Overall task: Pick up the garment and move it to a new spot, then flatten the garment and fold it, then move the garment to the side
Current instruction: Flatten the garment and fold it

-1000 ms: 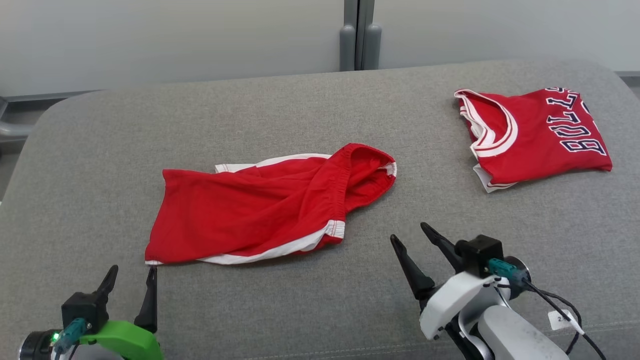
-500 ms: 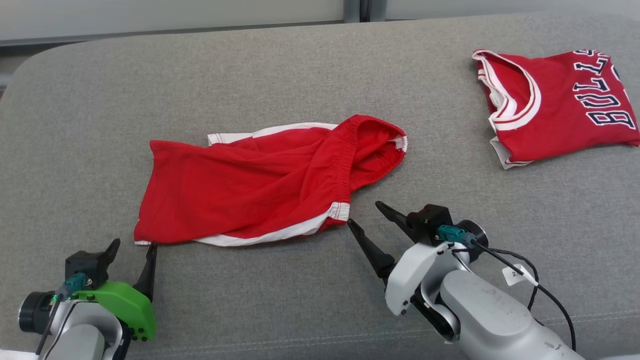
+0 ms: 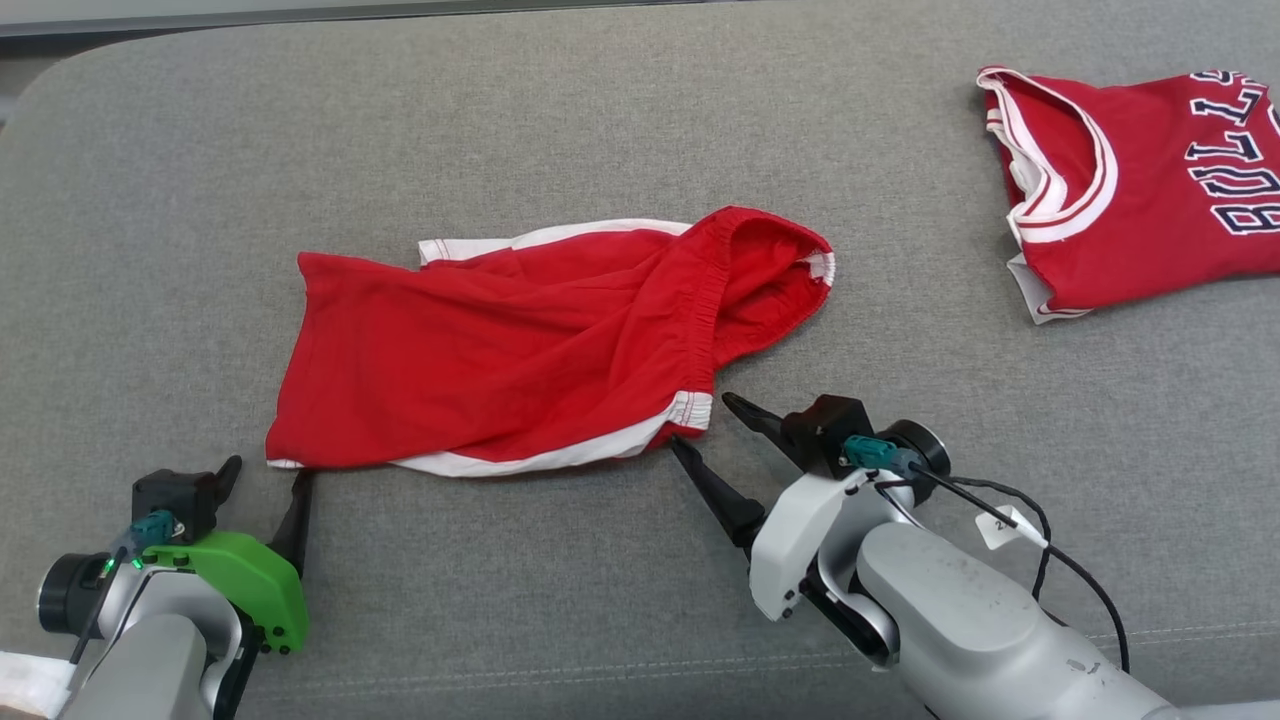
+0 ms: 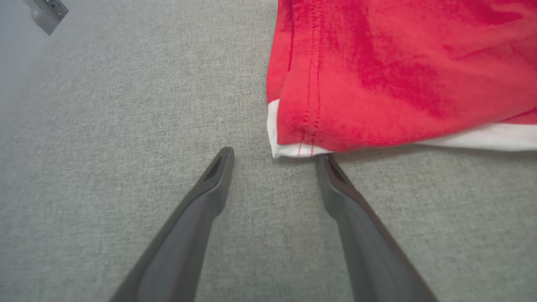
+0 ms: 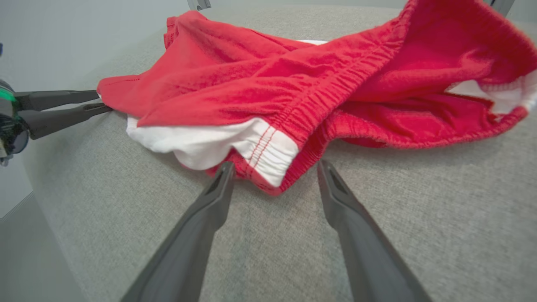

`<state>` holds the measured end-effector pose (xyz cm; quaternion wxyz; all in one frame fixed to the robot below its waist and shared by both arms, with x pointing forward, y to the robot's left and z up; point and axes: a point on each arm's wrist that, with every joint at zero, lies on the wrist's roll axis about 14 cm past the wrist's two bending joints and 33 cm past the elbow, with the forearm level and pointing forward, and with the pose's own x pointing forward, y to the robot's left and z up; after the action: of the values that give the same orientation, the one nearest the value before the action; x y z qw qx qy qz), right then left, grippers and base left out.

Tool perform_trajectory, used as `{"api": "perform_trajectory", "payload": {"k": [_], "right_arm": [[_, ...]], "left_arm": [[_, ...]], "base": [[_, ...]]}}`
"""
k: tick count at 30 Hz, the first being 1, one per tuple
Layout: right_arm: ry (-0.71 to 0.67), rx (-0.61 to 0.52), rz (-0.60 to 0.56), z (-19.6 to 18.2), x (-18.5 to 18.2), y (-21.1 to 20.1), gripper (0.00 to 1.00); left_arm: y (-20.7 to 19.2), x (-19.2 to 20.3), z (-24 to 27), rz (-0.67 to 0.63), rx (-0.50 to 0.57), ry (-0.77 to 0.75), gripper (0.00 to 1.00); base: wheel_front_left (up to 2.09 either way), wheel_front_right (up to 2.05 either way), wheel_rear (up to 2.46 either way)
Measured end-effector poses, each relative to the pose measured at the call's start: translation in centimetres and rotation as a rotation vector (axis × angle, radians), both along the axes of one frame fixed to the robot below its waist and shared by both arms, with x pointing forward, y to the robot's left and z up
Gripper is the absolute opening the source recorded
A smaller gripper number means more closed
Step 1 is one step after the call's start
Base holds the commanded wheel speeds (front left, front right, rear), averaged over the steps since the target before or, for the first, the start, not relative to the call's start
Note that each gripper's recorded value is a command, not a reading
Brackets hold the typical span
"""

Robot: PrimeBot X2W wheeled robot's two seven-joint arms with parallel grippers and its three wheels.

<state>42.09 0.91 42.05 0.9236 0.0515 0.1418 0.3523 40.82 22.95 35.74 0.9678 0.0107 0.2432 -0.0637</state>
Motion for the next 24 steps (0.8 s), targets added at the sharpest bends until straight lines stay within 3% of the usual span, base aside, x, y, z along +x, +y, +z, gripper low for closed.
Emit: {"api": "perform_trajectory", "payload": {"k": [8, 9, 10, 12, 13, 24], "right_arm": [[-0.005, 0.011, 0.031, 0.1, 0.2, 1.2, 1.0], [-0.005, 0.011, 0.032, 0.1, 0.3, 1.2, 1.0], [-0.007, 0.012, 0.033, 0.2, 0.3, 1.2, 1.0], [-0.01, 0.014, 0.035, 0.3, 0.4, 1.3, 0.27], [-0.012, 0.016, 0.037, 0.4, 0.4, 1.4, 0.0], [-0.045, 0.051, 0.021, 2.0, 0.6, 1.1, 0.0]], "left_arm": [[-0.5, 0.7, -0.4, -0.022, 0.002, 0.017, 1.0], [-0.6, 0.8, -0.4, -0.023, 0.001, 0.017, 0.93], [-0.6, 0.9, -0.4, -0.025, -0.001, 0.017, 0.7], [-0.9, 1.0, -0.4, -0.033, -0.006, 0.018, 0.21], [-1.1, 1.0, -0.4, -0.04, -0.004, 0.016, 0.0], [-1.7, 1.3, 2.0, -0.091, 0.011, -0.066, 0.0]], "base": [[0.0, 0.0, 0.0], [0.0, 0.0, 0.0], [0.0, 0.0, 0.0], [0.0, 0.0, 0.0], [0.0, 0.0, 0.0], [0.0, 0.0, 0.0]]}}
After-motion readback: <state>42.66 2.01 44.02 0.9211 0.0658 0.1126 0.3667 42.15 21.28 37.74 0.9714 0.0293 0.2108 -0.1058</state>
